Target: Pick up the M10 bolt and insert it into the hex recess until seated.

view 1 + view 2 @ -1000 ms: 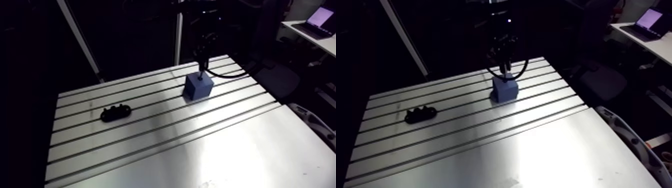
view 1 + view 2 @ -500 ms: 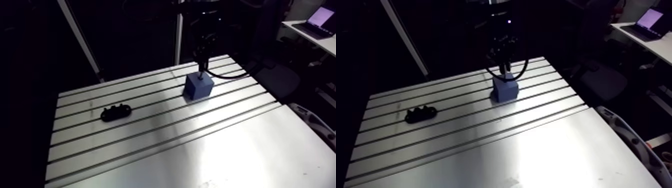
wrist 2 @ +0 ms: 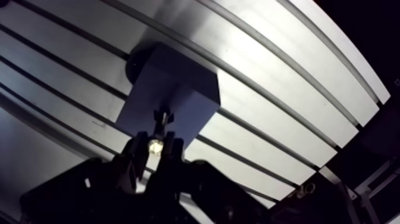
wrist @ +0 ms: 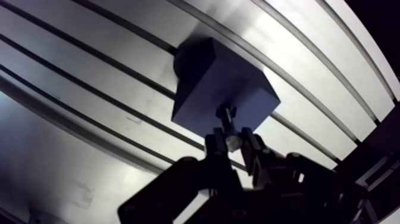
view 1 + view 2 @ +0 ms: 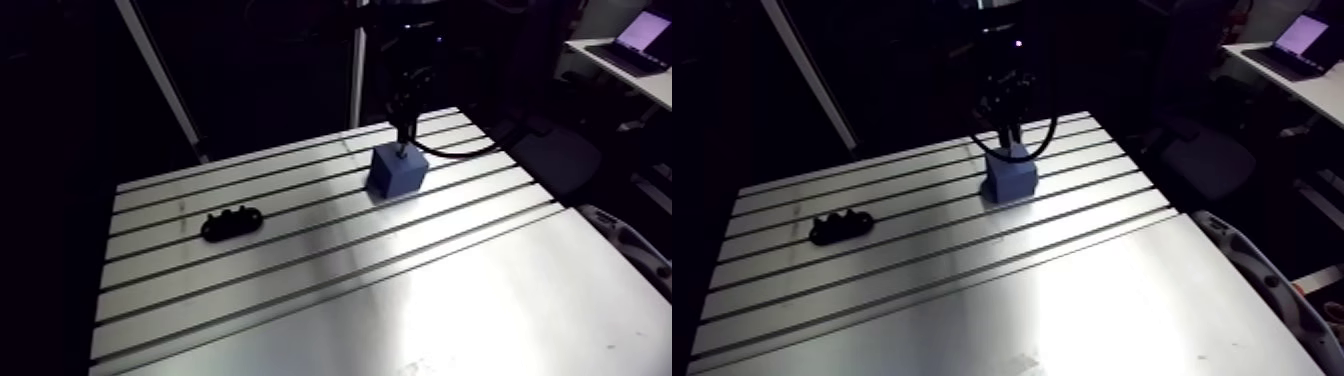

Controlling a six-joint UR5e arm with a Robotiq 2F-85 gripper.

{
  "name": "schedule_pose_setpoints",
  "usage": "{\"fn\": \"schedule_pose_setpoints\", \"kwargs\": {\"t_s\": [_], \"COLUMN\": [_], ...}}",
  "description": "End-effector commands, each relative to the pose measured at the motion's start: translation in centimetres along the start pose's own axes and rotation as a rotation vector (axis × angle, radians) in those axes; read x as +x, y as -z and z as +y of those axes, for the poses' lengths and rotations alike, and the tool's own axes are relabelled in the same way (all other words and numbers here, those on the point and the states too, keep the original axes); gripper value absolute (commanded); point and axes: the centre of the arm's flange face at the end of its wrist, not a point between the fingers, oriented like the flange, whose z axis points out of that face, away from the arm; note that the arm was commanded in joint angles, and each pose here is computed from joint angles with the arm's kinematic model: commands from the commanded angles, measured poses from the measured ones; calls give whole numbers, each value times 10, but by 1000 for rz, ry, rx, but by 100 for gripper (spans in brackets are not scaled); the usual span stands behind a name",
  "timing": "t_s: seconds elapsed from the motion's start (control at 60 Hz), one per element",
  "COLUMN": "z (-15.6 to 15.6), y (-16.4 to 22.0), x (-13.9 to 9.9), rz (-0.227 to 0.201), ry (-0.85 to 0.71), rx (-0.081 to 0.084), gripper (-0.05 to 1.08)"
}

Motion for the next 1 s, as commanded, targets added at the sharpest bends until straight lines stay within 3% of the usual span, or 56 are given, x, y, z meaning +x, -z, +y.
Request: {"fn": "schedule_pose_setpoints", "kwargs": {"t_s": [0.017,1.0], "z": [0,1], "y": [-1,-7], "x": [0,2], "rz": [-1,-9], "ry": [0,1], "rx": [1,7], "gripper": [84,84]}}
